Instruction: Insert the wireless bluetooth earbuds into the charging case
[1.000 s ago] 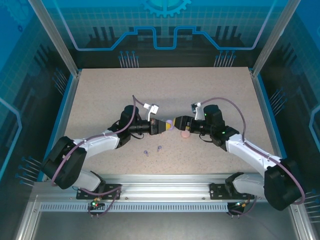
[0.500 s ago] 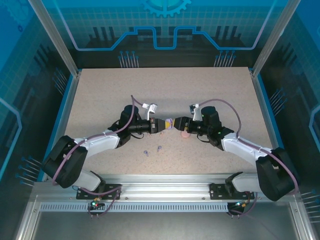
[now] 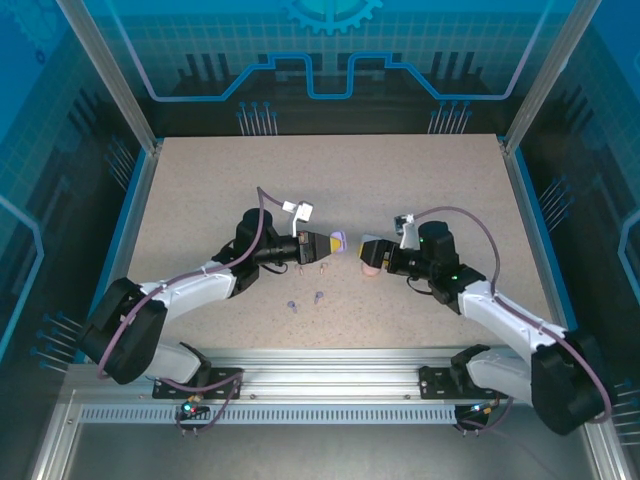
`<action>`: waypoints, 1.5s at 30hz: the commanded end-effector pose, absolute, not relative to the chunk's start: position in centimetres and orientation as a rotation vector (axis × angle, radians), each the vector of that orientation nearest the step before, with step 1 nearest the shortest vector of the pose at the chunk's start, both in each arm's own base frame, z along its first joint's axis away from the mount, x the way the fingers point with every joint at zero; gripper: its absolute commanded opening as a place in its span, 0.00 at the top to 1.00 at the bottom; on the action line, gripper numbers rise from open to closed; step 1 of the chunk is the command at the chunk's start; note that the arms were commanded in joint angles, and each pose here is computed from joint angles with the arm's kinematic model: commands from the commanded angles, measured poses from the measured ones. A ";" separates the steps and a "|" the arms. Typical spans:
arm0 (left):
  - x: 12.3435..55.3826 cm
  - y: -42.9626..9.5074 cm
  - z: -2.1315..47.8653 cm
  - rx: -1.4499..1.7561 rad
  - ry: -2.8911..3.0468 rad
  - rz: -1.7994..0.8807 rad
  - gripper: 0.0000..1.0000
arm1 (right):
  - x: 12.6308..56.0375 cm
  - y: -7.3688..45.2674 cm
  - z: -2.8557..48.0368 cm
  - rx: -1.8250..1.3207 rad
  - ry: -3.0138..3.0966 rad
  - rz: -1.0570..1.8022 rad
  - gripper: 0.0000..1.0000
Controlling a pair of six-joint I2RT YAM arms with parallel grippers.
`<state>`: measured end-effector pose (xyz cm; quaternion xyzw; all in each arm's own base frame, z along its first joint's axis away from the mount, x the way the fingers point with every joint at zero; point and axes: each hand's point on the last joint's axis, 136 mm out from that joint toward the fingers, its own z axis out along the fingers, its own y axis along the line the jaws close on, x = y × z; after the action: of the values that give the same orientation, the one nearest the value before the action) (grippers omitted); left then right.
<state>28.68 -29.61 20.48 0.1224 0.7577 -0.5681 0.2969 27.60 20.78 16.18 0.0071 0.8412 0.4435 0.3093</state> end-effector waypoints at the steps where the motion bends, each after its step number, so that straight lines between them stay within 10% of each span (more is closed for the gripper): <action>1: 28.8 -30.1 22.7 0.356 1.932 -1.556 1.00 | 27.5 20.8 17.8 -0.003 2.194 1.213 0.37; 45: 29.0 -30.3 24.1 0.346 1.902 -1.575 1.00 | 28.7 26.5 19.4 -0.183 2.142 1.402 0.79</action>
<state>28.88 -29.70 21.25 0.1089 0.7507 -0.5807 0.2957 29.15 25.74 18.94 -0.0457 0.8059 0.5152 0.2882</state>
